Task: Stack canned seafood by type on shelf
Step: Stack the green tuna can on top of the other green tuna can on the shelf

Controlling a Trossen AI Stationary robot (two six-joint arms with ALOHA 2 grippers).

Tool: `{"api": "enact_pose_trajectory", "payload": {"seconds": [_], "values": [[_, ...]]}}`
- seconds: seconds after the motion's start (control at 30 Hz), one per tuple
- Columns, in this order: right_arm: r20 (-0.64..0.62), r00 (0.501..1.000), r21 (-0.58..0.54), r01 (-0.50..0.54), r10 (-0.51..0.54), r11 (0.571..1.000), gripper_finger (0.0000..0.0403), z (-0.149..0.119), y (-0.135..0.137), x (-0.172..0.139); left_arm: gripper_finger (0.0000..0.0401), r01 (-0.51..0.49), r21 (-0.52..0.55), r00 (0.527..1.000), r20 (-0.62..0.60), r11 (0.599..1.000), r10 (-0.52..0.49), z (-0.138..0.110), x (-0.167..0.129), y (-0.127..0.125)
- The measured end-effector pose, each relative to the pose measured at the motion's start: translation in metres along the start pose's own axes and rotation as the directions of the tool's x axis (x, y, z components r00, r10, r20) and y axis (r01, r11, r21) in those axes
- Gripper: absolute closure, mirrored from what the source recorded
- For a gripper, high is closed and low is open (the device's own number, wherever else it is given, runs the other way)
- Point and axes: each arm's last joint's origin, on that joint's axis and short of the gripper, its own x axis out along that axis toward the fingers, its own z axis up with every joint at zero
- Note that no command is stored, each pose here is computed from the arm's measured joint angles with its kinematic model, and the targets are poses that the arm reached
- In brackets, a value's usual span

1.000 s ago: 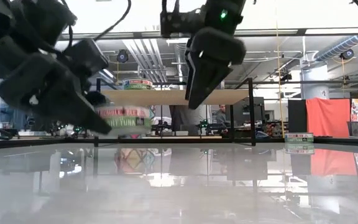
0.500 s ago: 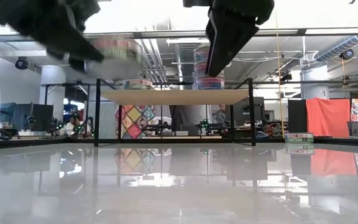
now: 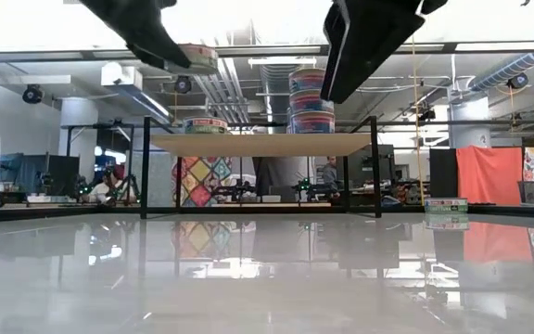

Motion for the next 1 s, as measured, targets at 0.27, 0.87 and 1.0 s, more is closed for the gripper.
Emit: {"api": "enact_pose_trajectory", "payload": {"seconds": [0.27,0.87,1.0], "values": [[-0.057,0.998,-0.042,0.038,-0.04,0.998,0.0022,-0.015,0.001,0.014,0.0014,-0.061,-0.054,0.998,-0.013,0.997,0.061,-0.005,0.028,0.087],[-0.145,0.986,-0.073,0.069,-0.079,0.995,0.0022,-0.028,-0.018,0.043,0.0014,-0.021,-0.07,0.993,-0.115,0.997,0.013,-0.012,0.087,0.162],[-0.144,0.987,-0.065,0.069,-0.078,0.996,0.0022,-0.028,-0.018,0.043,0.0014,-0.05,-0.076,0.992,-0.122,0.996,0.04,-0.015,0.086,0.165]]}}
